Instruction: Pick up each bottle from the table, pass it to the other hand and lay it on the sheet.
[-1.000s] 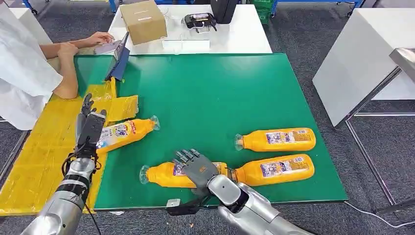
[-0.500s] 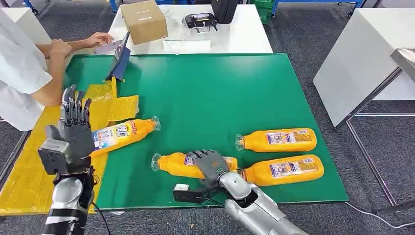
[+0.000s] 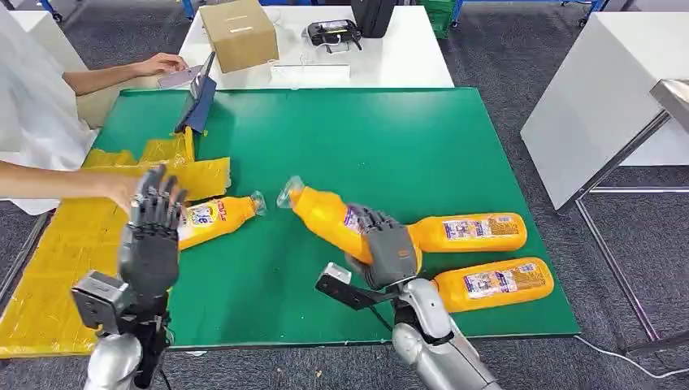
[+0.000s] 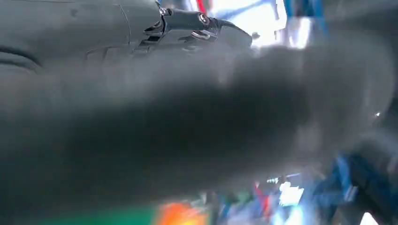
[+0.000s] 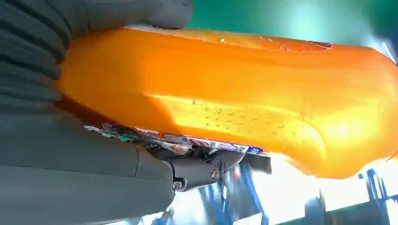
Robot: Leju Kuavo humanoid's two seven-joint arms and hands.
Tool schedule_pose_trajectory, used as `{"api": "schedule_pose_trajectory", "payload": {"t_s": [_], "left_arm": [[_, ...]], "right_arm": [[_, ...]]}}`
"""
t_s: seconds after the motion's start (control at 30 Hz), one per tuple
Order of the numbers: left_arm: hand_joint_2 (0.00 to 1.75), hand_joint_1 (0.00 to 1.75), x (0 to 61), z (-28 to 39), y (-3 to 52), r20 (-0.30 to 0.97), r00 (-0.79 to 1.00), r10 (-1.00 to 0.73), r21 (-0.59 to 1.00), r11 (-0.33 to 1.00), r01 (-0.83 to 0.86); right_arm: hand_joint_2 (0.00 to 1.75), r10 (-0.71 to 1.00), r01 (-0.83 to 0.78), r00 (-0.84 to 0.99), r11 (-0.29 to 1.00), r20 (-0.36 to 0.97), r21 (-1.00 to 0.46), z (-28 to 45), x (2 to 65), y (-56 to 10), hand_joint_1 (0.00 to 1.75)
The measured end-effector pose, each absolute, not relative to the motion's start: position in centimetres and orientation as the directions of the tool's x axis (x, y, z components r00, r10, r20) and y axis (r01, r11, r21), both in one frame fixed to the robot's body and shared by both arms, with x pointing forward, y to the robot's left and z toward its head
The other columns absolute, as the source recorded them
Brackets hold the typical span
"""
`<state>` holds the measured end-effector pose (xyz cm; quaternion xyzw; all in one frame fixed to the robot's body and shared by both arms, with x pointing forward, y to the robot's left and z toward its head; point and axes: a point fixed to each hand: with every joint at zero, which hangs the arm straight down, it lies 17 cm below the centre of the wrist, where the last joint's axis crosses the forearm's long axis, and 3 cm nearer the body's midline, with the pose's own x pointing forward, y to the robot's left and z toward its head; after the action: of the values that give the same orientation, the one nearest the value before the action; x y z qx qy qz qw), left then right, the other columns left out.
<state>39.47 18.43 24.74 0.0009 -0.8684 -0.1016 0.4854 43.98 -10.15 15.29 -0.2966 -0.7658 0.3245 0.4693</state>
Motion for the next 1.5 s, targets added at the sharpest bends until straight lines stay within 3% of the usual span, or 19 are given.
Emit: {"api": "schedule_pose_trajectory", "payload": {"t_s": [0.1, 0.4, 0.8, 0.9, 1.13, 1.5], "left_arm": [[1.75, 0.00, 38.8, 22.6, 15.9, 0.866, -0.491, -0.095, 0.203, 0.964, 0.172], [1.75, 0.00, 38.3, 19.6, 13.3, 0.898, -0.429, -0.095, 0.221, 0.942, 0.253], [1.75, 0.00, 38.2, 16.7, 12.3, 0.932, -0.353, -0.074, 0.188, 0.935, 0.300], [1.75, 0.00, 38.2, 16.5, 12.2, 0.937, -0.345, -0.059, 0.172, 0.936, 0.307], [1.75, 0.00, 38.3, 17.8, 12.0, 0.931, -0.366, 0.020, 0.109, 0.938, 0.328], [1.75, 0.00, 38.4, 19.2, 11.7, 0.921, -0.379, 0.096, 0.055, 0.928, 0.369]], "right_arm": [[1.75, 0.704, 0.275, -0.426, 0.699, 0.568, -0.660, 19.7, 42.8, -12.7, 1.75], [1.75, 0.661, 0.404, -0.484, 0.750, 0.573, -0.524, 24.2, 40.5, -15.4, 1.75], [1.75, 0.627, 0.412, -0.523, 0.779, 0.577, -0.473, 25.8, 39.4, -15.1, 1.75], [1.75, 0.595, 0.333, -0.542, 0.801, 0.594, -0.498, 25.2, 39.6, -13.2, 1.75], [1.75, 0.313, -0.195, -0.614, 0.830, 0.725, -0.523, 21.0, 37.4, -0.8, 1.75], [1.75, 0.251, -0.424, -0.630, 0.682, 0.735, -0.596, 17.2, 34.7, 7.5, 1.75]]}}
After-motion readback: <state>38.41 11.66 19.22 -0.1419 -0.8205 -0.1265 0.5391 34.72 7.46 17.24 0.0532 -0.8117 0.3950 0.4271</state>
